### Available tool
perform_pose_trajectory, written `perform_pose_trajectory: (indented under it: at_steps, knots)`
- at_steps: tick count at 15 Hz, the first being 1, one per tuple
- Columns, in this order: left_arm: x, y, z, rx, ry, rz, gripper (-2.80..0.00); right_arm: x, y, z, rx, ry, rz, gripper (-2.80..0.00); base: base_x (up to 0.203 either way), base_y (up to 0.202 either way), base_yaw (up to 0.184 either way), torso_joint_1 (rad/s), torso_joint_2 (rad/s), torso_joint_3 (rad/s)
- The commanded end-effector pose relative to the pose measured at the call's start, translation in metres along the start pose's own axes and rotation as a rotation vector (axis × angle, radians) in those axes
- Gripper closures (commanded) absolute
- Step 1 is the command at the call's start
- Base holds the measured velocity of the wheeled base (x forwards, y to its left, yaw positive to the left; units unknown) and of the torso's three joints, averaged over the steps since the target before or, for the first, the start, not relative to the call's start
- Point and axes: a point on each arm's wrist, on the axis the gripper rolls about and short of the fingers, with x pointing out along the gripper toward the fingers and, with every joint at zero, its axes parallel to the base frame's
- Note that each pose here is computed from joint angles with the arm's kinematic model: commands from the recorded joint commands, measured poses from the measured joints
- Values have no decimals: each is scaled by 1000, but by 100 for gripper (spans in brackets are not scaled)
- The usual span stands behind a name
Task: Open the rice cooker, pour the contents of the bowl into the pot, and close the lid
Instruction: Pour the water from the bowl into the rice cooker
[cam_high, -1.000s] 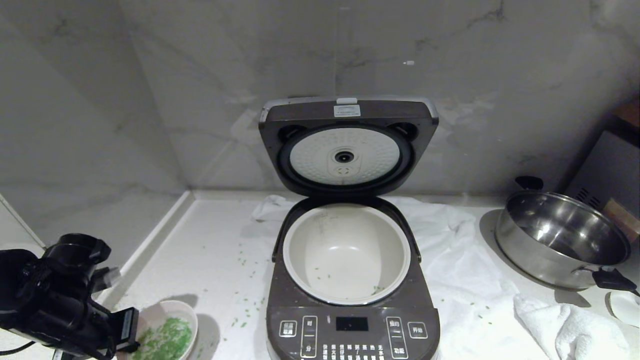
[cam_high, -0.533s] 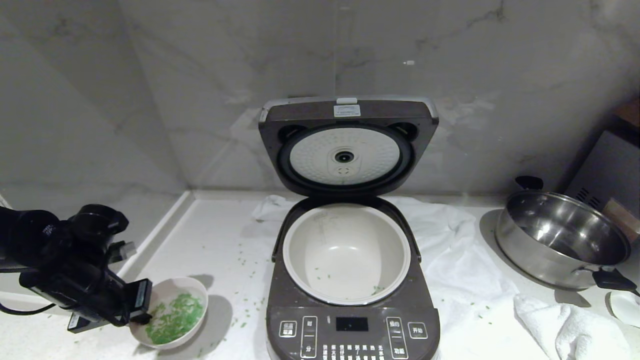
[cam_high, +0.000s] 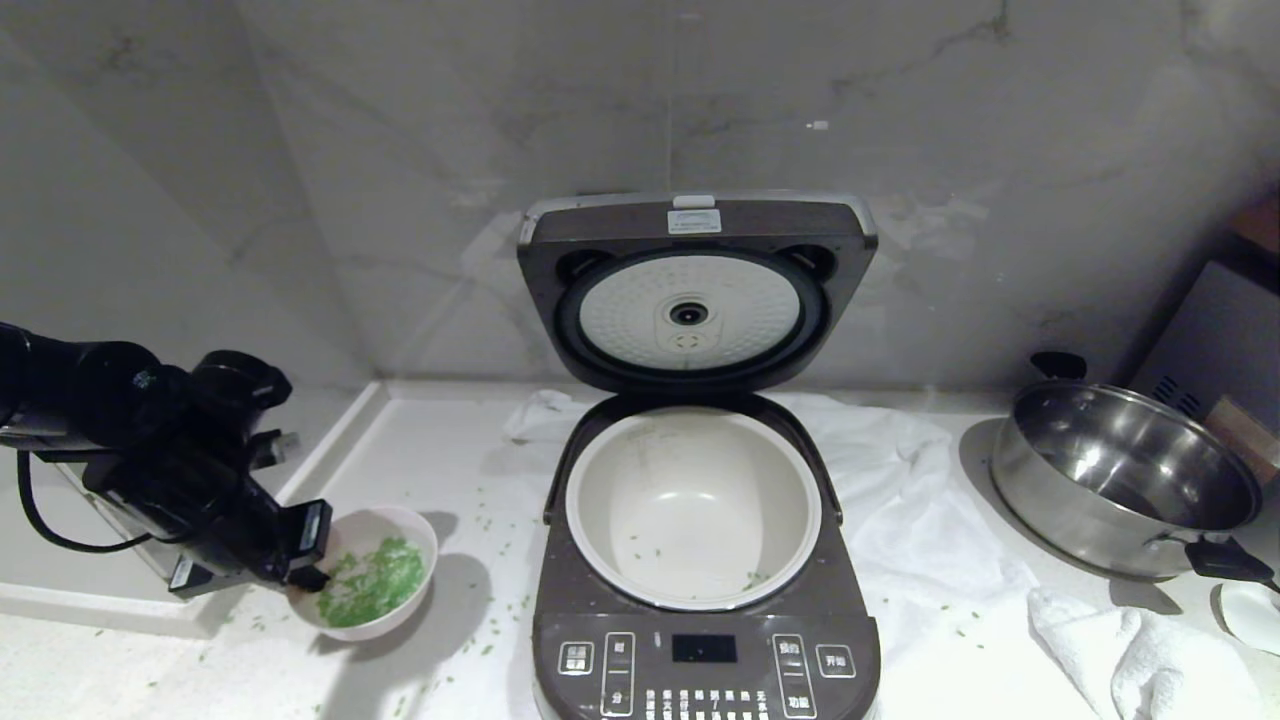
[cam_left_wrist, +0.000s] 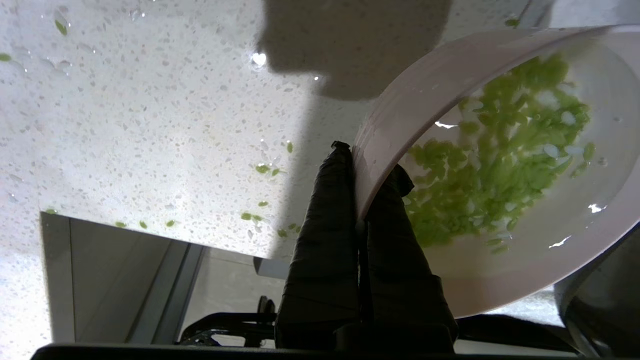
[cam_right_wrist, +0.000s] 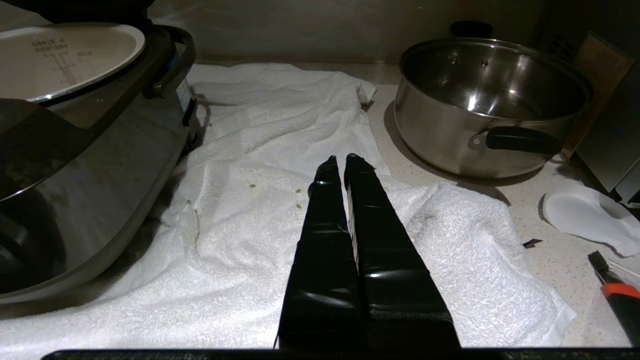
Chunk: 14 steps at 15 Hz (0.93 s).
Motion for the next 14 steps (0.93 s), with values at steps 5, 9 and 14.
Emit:
perform_pose_trajectory:
  at_steps: [5, 9, 14]
  knots:
    - [-21, -20, 22, 27, -16, -17, 0, 0, 0, -1, 11, 18, -7, 0, 0, 0, 0, 0, 0, 0]
    - [-33, -23, 28, 28, -27, -21, 0, -1, 0, 36, 36, -1, 36, 0, 0, 0, 0, 0, 0, 0]
    - [-38, -24, 31, 27, -39, -25, 0, 46, 2, 137, 201, 111, 209, 0, 0, 0, 0, 0, 0, 0]
